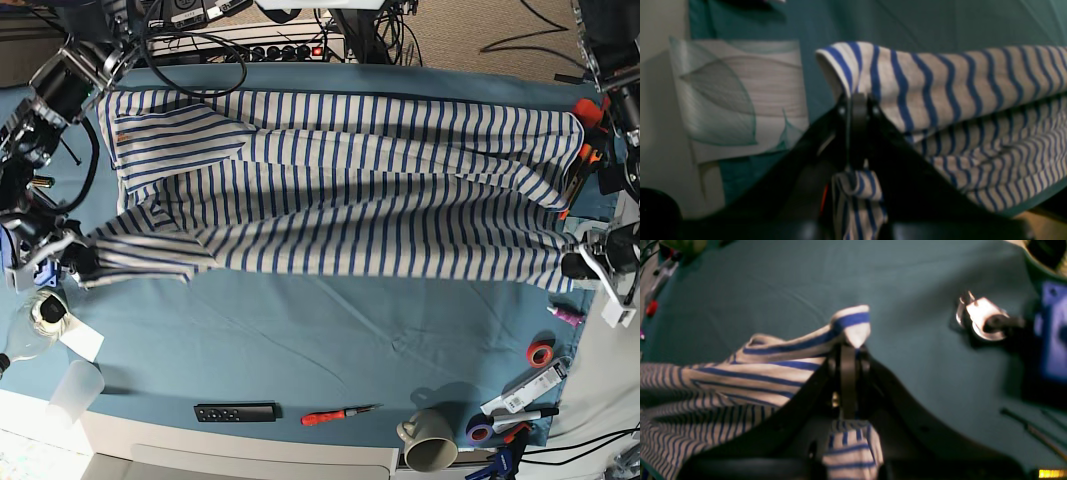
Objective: Fold the T-shirt properly
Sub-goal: 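Fold both side edges inward toward the shirt's middle with both grippers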
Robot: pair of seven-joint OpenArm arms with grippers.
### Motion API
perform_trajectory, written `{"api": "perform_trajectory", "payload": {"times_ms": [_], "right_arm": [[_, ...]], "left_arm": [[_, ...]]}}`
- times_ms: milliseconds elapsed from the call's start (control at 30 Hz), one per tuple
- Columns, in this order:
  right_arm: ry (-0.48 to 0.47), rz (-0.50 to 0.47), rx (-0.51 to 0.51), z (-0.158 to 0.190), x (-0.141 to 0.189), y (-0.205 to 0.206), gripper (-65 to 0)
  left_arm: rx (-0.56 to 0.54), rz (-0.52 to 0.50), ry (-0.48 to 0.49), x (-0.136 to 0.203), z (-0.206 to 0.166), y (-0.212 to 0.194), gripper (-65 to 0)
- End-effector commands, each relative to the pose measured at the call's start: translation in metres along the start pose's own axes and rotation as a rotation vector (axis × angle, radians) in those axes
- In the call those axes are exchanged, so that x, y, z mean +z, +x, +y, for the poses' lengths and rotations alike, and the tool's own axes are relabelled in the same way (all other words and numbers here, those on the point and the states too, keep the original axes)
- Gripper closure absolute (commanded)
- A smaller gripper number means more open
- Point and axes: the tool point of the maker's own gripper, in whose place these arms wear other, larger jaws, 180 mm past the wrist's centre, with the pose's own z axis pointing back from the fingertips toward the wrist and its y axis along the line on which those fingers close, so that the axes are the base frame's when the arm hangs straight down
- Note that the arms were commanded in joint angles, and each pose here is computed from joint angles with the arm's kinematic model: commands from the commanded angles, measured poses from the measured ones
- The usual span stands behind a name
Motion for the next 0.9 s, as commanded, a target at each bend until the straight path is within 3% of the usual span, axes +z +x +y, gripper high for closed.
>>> {"api": "perform_trajectory", "payload": {"times_ms": [0, 600, 867], "right_arm": [[-0.01, -0.055, 0.018, -0.003, 0.009, 0.017, 0.0], [-0.09, 0.121, 0.03, -0.02, 0.023, -0.056, 0.0], [-0.126, 0.205, 0.023, -0.029, 0.029, -0.088, 0.0]], "left_arm": [[-0.027, -0.043, 0.022, 0.012, 0.005, 0.014, 0.0], [-0.146, 0.076, 0.105, 0.021, -0.005, -0.043, 0.0], [-0.128, 0.134, 0.132, 0.02, 0.0, -0.068, 0.0]]}}
